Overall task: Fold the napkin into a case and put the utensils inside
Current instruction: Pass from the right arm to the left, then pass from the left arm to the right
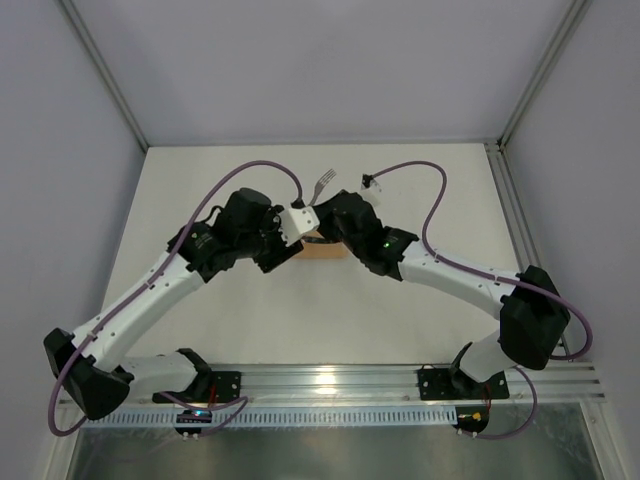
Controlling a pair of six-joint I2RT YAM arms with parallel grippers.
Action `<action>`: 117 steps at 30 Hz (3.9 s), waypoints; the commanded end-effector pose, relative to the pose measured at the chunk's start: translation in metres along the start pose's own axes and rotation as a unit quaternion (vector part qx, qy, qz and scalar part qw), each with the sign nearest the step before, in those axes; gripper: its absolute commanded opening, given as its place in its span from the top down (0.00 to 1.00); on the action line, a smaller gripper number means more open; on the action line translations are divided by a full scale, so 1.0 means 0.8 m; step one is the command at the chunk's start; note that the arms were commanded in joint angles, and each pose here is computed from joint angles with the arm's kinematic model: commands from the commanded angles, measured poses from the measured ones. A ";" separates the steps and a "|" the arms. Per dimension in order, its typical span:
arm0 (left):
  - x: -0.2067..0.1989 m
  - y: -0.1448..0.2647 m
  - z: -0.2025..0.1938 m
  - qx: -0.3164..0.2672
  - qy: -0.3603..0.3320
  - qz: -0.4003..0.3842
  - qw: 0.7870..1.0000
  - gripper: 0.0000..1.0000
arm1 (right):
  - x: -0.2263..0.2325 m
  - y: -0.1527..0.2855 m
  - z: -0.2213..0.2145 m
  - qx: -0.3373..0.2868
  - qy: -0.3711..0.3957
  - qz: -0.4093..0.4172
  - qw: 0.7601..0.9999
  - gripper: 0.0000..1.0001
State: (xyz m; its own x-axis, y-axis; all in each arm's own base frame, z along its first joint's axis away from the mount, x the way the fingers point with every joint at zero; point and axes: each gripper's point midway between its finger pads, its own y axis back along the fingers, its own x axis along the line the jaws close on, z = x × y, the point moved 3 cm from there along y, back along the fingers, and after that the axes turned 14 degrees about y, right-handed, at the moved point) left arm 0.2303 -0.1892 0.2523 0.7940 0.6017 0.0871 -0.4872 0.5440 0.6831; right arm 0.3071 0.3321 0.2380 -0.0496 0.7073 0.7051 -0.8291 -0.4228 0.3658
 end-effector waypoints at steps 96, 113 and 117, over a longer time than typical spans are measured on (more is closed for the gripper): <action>-0.028 -0.009 -0.011 0.015 0.181 -0.261 0.948 1.00 | -0.025 0.087 -0.049 -0.156 0.811 0.216 0.522 0.55; 0.026 -0.011 -0.009 0.009 0.222 -0.133 0.966 0.47 | -0.075 0.059 -0.047 0.078 0.784 0.301 0.538 0.96; 0.070 0.000 -0.004 -0.028 0.259 -0.053 0.964 0.43 | -0.119 0.035 -0.045 0.197 0.780 0.288 0.520 0.96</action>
State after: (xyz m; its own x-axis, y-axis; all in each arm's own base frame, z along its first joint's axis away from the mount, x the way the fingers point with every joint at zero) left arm 0.2468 -0.1692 0.2247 0.6189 0.6539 -0.4352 -0.2484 0.6886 0.6813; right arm 0.2806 0.2845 0.1938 -0.7589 0.0231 -0.6508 -0.4412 -0.7532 0.4878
